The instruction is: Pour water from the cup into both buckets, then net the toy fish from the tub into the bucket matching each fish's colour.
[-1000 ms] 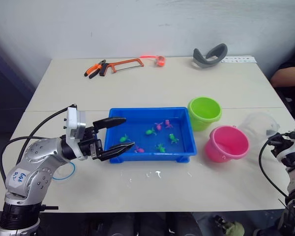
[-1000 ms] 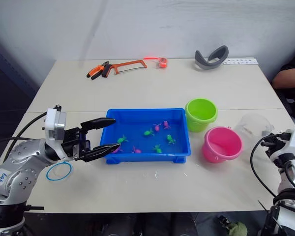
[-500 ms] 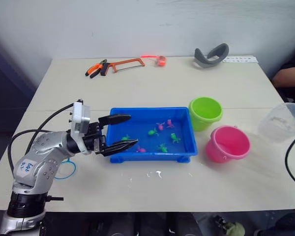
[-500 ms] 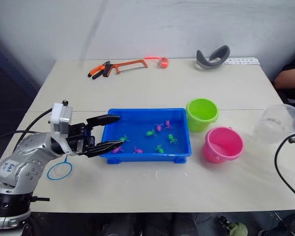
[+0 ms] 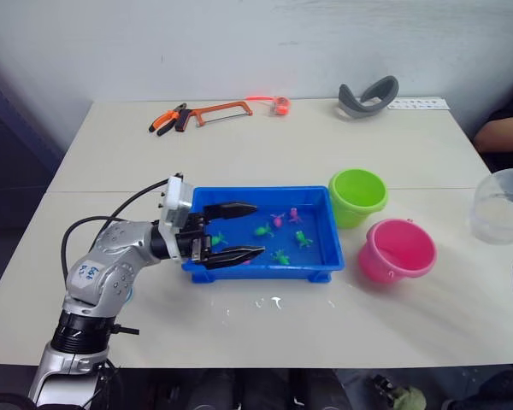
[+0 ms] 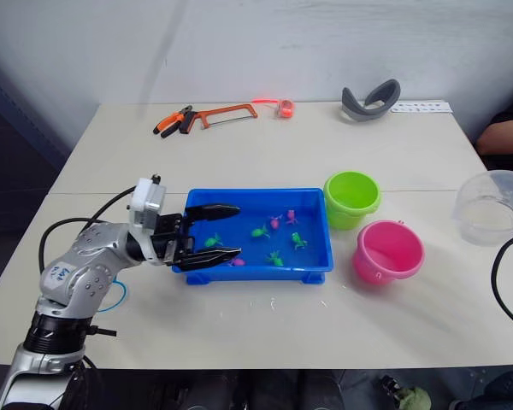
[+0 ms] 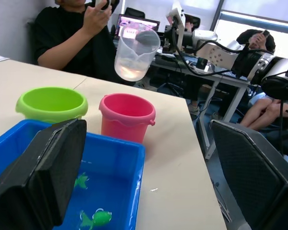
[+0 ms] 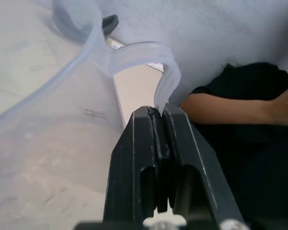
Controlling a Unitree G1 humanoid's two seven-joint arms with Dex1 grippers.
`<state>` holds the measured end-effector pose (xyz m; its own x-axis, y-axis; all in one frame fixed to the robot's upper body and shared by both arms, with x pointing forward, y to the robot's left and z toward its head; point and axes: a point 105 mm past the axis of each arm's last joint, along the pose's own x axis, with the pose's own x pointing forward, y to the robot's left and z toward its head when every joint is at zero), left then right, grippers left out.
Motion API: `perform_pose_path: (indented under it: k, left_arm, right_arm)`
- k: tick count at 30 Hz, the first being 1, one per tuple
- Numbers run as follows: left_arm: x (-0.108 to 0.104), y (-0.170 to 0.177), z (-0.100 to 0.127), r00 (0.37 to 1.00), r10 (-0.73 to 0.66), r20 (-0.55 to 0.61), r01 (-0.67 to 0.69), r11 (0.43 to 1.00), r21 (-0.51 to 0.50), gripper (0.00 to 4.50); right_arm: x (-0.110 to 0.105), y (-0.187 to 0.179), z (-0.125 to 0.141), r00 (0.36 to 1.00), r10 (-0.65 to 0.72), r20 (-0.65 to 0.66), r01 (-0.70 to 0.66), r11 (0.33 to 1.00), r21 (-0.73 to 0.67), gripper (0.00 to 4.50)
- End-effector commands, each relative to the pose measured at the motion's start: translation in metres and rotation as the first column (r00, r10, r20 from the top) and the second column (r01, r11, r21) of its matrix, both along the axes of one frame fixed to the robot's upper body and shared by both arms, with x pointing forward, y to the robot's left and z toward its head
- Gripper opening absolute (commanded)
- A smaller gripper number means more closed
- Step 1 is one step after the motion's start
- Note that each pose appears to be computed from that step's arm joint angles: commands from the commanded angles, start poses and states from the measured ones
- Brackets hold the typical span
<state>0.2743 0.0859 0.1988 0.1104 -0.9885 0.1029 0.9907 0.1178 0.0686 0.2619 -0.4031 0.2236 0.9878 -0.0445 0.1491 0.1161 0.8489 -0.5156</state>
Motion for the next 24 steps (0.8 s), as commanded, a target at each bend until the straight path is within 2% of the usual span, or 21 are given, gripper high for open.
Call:
perform_pose_path:
  k: [1,10,14,20,24]
  left_arm:
    - [0.002,-0.007,0.004,1.000,-0.001,0.016,0.001,1.000,0.008,4.50]
    - [0.004,-0.019,0.005,0.999,-0.023,0.024,0.022,1.000,0.007,4.50]
    - [0.006,-0.021,0.003,0.999,-0.025,0.026,0.024,1.000,0.008,4.50]
    - [0.008,-0.024,0.003,0.999,-0.031,0.036,0.030,1.000,0.008,4.50]
    - [0.008,-0.024,0.003,0.999,-0.031,0.041,0.031,0.999,0.008,4.50]
  right_arm:
    - [-0.009,0.008,0.027,0.997,-0.011,0.076,0.021,0.991,-0.131,0.10]
    - [-0.012,0.031,0.020,0.998,0.002,0.070,0.023,0.934,-0.357,0.10]
    - [-0.011,0.041,0.014,0.997,0.019,0.073,0.012,0.914,-0.405,0.10]
    - [-0.008,0.054,0.009,0.995,0.055,0.080,-0.005,0.851,-0.525,0.10]
    - [-0.006,0.058,0.007,0.994,0.064,0.091,-0.005,0.839,-0.544,0.10]
